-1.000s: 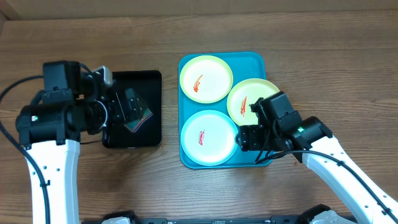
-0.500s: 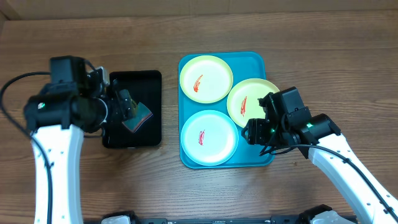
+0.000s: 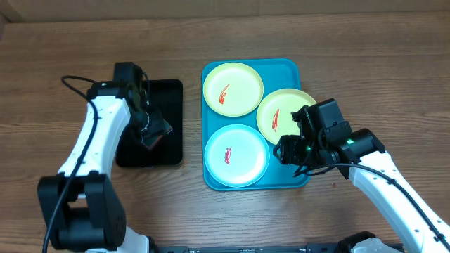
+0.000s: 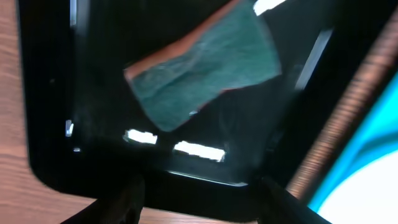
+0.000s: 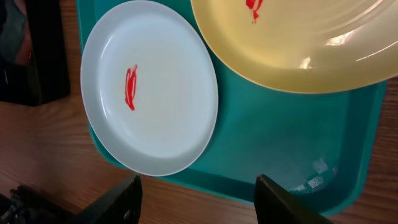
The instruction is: Clean dirty plates on tray and stack at the side
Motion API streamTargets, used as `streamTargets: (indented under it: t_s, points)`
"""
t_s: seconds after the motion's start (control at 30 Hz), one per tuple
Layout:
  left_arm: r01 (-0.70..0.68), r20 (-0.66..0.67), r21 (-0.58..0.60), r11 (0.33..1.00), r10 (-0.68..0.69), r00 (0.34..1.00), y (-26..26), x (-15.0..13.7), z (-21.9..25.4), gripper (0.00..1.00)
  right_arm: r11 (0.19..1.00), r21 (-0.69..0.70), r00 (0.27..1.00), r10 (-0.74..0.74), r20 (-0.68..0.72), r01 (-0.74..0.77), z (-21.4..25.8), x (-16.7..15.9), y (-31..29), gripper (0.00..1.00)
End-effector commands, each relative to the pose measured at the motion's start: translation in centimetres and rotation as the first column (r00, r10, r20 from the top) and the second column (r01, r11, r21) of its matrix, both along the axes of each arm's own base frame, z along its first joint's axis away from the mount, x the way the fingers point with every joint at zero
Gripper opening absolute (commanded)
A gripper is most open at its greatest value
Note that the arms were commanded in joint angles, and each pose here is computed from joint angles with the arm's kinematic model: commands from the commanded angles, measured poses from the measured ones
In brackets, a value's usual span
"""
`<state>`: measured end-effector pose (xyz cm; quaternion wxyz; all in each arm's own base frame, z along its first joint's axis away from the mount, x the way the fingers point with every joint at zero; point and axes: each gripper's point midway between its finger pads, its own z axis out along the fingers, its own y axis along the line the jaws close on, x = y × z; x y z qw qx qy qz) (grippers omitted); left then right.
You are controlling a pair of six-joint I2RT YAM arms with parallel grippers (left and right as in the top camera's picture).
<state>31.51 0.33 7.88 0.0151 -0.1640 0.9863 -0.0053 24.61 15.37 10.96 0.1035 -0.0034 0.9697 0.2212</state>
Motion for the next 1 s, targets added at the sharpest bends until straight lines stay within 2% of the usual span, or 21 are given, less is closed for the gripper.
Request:
streamTargets:
  t_s: [0.0,0.1,0.17,0.27,0.4,0.53,0.67,0.7,0.77,0.8,0.83,0.9,0.97]
  points:
    - [-0.005,-0.010,0.145,0.989,0.007,1.000,2.4,-0.2,0.0,0.58,1.000,0.022,0.999,0.007,0.033,-0.008,1.2,0.5,0.3,0.60]
    - [0.092,-0.005,0.192,0.977,-0.093,0.996,3.1,0.4,0.2,0.62,1.000,0.022,0.999,0.007,0.032,-0.008,1.2,0.5,0.3,0.60]
    - [0.144,0.004,0.185,0.972,-0.147,0.989,2.9,0.8,0.1,0.65,1.000,0.022,0.999,0.007,0.032,-0.008,1.2,0.5,0.3,0.67]
    - [0.191,0.036,0.156,0.969,-0.199,0.979,2.3,1.7,0.1,0.65,1.000,0.022,0.999,0.008,0.031,-0.008,1.2,0.5,0.3,0.71]
    - [0.209,0.092,0.167,0.964,-0.226,0.970,2.2,3.1,0.0,0.66,1.000,0.021,1.000,0.008,0.028,-0.008,1.2,0.4,0.3,0.72]
    - [0.300,0.113,0.169,0.939,-0.321,0.940,1.8,3.7,-1.1,0.66,1.000,0.021,1.000,0.007,0.028,-0.008,1.2,0.4,0.3,0.72]
    - [0.409,0.185,0.064,0.910,-0.413,0.892,-0.9,3.9,-3.2,0.45,1.000,0.021,1.000,0.007,0.028,-0.007,1.2,0.4,0.3,0.72]
    - [0.423,0.198,0.050,0.905,-0.424,0.884,-1.3,3.9,-3.8,0.43,1.000,0.021,1.000,0.007,0.028,-0.007,1.2,0.4,0.3,0.72]
    - [0.426,0.198,0.070,0.902,-0.431,0.880,-1.2,3.8,-4.7,0.49,1.000,0.021,1.000,0.007,0.029,-0.007,1.2,0.4,0.3,0.72]
    - [0.423,0.193,0.090,0.902,-0.432,0.881,-0.9,3.7,-5.3,0.48,1.000,0.021,1.000,0.007,0.029,-0.007,1.2,0.4,0.3,0.72]
    - [0.420,0.193,0.101,0.902,-0.432,0.881,-0.8,3.7,-5.7,0.45,1.000,0.022,1.000,0.004,0.027,-0.004,1.2,0.4,0.3,0.71]
    - [0.407,0.190,0.115,0.906,-0.422,0.886,-0.5,3.7,-6.2,0.30,1.000,0.023,1.000,0.004,0.027,-0.004,1.2,0.4,0.3,0.71]
    - [0.380,0.188,0.112,0.918,-0.395,0.899,-0.4,3.7,-6.8,0.25,1.000,0.025,1.000,0.005,0.025,-0.006,1.2,0.4,0.4,0.69]
